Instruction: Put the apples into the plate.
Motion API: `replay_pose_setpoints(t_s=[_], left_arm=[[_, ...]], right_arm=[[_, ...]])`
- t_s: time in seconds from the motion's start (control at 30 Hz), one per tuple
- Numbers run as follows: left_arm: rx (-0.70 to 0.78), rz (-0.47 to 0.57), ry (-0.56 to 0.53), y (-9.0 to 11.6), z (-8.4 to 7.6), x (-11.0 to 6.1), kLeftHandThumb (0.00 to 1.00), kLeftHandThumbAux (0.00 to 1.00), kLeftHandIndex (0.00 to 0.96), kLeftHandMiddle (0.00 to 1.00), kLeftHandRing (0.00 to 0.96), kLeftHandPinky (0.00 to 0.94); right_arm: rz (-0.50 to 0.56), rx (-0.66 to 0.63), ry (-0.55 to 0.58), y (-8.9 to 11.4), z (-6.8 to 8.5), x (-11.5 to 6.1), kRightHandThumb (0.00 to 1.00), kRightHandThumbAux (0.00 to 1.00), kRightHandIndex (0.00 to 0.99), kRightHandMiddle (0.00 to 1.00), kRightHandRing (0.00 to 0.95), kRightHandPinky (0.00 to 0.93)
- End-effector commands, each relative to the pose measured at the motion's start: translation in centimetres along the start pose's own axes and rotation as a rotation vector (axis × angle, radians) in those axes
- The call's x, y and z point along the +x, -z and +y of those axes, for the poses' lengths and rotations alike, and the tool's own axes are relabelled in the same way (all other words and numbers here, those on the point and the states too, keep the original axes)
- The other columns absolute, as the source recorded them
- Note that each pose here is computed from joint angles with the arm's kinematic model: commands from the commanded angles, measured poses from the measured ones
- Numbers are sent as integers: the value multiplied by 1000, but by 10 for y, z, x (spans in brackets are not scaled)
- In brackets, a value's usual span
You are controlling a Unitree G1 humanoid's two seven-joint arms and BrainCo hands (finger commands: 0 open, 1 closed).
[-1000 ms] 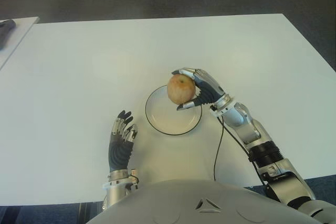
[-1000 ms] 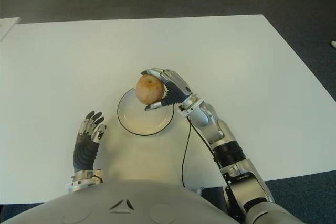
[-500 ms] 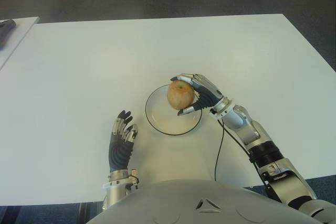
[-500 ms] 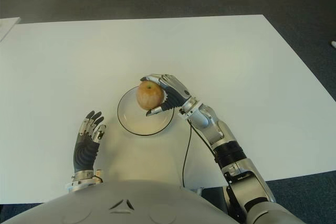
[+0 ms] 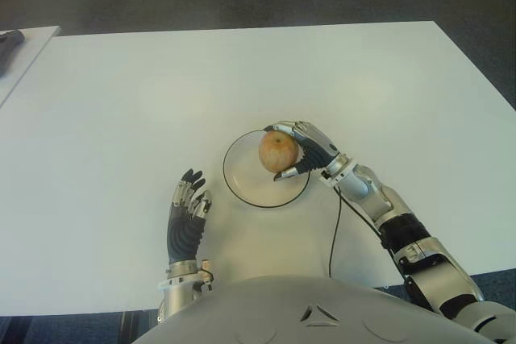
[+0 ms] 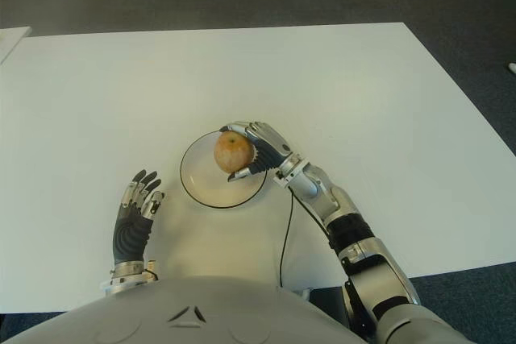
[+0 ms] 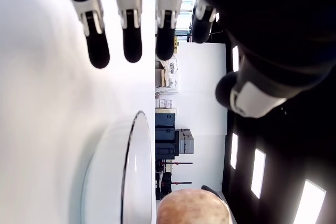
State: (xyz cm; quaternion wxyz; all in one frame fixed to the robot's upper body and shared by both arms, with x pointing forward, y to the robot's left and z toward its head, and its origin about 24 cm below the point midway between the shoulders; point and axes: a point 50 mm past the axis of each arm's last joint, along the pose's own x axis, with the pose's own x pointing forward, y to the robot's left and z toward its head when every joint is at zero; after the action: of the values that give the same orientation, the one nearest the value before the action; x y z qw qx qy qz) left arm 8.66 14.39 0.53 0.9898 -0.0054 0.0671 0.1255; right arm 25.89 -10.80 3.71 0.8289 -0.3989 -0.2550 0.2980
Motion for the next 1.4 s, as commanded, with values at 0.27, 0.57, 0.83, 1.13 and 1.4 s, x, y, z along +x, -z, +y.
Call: replay_pose_setpoints(t_s=[0.27,0.57,0.83,1.13,1.4], left_arm=[[9,6,0,0,-2,-1,225,555,116,160,166,227],[11,7,1,0,-2,1,224,541,117,160,172,237],[10,9,1,1,-3,1,224,546,116,168,175,232],[18,5,4,1,-3,2,214,541,111,167,172,231],[15,-1,3,0,-4,2,223,554,113,166,174,235]], right_arm=[[-47,-33,-3,-2,3,9,722,711,439,917,890,883],[-33,-42,-47,1,12,13,721,711,439,911,880,876],[-36,-89,-71,2,16,15,719,709,441,864,824,810],[-24,-95,-90,0,17,16,555,579,300,357,340,314],[-42,-130,-100,-4,14,16,402,486,141,178,171,161]])
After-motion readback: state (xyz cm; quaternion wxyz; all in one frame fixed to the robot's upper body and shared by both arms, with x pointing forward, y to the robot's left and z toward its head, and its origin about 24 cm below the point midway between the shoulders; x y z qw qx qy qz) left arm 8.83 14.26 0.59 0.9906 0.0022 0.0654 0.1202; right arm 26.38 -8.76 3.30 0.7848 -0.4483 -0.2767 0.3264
